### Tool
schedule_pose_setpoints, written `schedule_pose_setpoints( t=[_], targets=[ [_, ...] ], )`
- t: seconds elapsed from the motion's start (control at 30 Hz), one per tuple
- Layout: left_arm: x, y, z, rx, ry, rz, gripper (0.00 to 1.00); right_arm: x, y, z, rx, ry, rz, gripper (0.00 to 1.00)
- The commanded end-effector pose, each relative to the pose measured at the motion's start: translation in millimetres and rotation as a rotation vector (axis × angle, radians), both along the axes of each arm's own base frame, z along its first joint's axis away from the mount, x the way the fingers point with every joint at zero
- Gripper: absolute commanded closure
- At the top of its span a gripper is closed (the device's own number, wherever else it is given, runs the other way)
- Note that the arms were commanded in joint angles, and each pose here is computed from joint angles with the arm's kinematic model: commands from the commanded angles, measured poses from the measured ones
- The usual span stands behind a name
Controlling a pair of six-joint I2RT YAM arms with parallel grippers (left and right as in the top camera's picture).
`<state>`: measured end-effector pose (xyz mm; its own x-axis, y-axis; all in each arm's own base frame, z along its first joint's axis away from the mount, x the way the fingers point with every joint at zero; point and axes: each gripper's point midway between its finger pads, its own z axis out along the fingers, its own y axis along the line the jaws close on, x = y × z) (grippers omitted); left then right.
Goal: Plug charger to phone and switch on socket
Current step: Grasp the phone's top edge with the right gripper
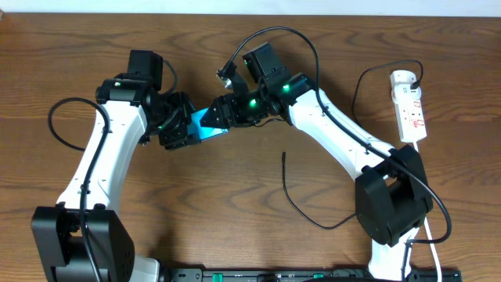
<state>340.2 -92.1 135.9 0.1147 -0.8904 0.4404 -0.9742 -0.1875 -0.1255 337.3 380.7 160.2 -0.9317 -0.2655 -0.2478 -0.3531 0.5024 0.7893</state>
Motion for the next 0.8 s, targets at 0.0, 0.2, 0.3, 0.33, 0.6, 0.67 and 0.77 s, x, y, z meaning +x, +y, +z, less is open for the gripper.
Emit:
schedule_pose_setpoints(
  t=[0.0,0.2,0.3,0.33,0.6,0.67,0.77],
  targets=[
    [2.6,-12.8,7.5,-0.082,-0.003,-0.008,0.93,-0.1,4.0,6.9,0.012,-0.018,0.009,0.44],
    [2.6,-15.4,9.0,-0.099,-0.005,-0.014,0.93,-0.4,4.1,6.9,0.012,-0.018,0.01,0.49],
    [2.6,-17.2,10.1,-0.111,-0.006,-0.016,0.93,-0.1,4.1,7.0,0.012,-0.019,0.009,0.52],
    [3.1,-17.1,10.2,-0.11,-0.008,-0.017,0.93,-0.1,4.1,7.0,0.012,-0.019,0.009,0.53],
    [3.8,-15.1,10.2,-0.109,-0.011,-0.014,0.93,6.7,2.4,9.7,0.024,-0.018,-0.013,0.63],
    [3.7,-15.1,10.1,-0.109,-0.01,-0.014,0.93,7.5,1.7,9.6,0.023,-0.018,-0.015,0.64],
    [3.7,-15.1,10.1,-0.109,-0.011,-0.015,0.93,7.5,1.7,9.6,0.023,-0.019,-0.015,0.69]
  ],
)
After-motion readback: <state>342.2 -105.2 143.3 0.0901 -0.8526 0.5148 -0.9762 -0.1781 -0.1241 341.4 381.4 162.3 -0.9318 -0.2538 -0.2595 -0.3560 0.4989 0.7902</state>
